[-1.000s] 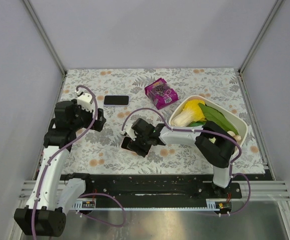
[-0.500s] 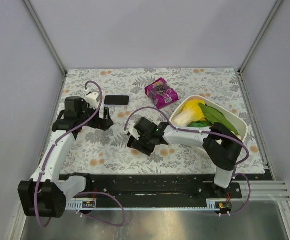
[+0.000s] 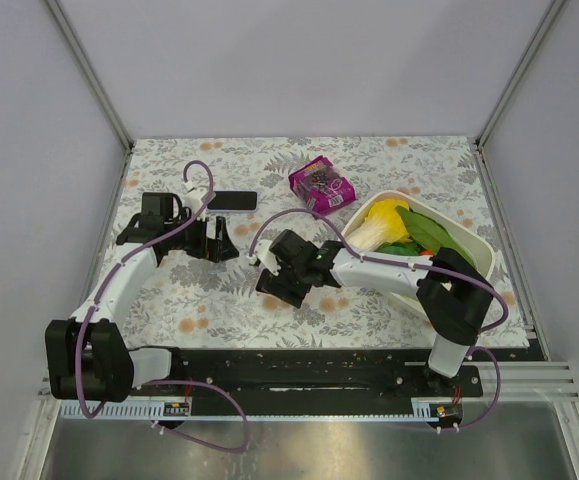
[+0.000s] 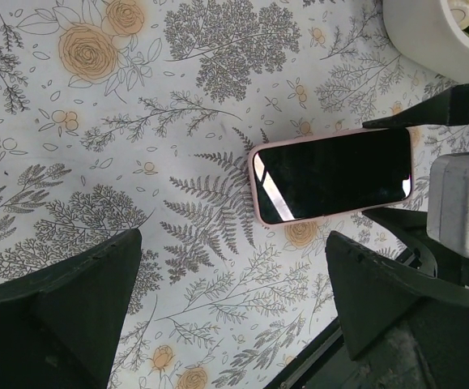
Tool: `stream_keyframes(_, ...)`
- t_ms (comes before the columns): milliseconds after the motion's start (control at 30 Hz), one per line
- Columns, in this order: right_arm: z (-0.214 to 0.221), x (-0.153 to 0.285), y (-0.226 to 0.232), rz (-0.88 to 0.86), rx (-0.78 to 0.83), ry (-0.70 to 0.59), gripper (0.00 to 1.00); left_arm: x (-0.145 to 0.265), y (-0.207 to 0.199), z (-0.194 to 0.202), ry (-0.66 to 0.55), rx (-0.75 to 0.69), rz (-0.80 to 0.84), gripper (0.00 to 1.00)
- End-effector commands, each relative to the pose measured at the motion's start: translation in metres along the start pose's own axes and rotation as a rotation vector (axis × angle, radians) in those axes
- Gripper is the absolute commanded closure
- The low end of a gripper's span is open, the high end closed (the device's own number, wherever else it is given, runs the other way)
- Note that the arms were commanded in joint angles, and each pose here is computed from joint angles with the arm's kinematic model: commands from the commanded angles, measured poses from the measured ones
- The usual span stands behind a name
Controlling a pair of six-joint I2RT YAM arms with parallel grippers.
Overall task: Take the phone out of the phone case
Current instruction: Pick up the phone at the center of the board.
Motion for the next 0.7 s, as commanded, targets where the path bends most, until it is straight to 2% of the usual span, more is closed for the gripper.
stream_keyframes(0,-0.037,0.026,-0.026,0.076,-0.006,-0.125,1.0,0.003,-0.013,-0.021,-0.054,-0.048,0.059,0.01)
stream_keyframes(167,-0.019,0.005,-0.013,0.001,0.002,-0.075,1.0,0.008,-0.015,-0.022,-0.066,-0.061,0.056,0.01)
stream_keyframes(400,0.005,-0.023,0.006,-0.085,0.021,-0.008,0.84,0.013,-0.017,-0.019,-0.063,-0.07,0.051,0.01)
stream_keyframes(600,0.014,-0.033,0.013,-0.121,0.027,0.016,0.78,0.014,-0.018,-0.017,-0.066,-0.085,0.049,0.01)
stream_keyframes(667,0.017,-0.034,0.014,-0.126,0.033,0.023,0.72,0.015,-0.017,-0.016,-0.063,-0.085,0.047,0.01)
Point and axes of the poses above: each gripper's point midway between its finger pads, its own x axis back along the fingers, its own y axis along the line the jaws close on, z = x × y, the point moved 3 cm from there along x, back along the fingers, and after that the axes turned 13 degrees about x, right-handed, at the moved point
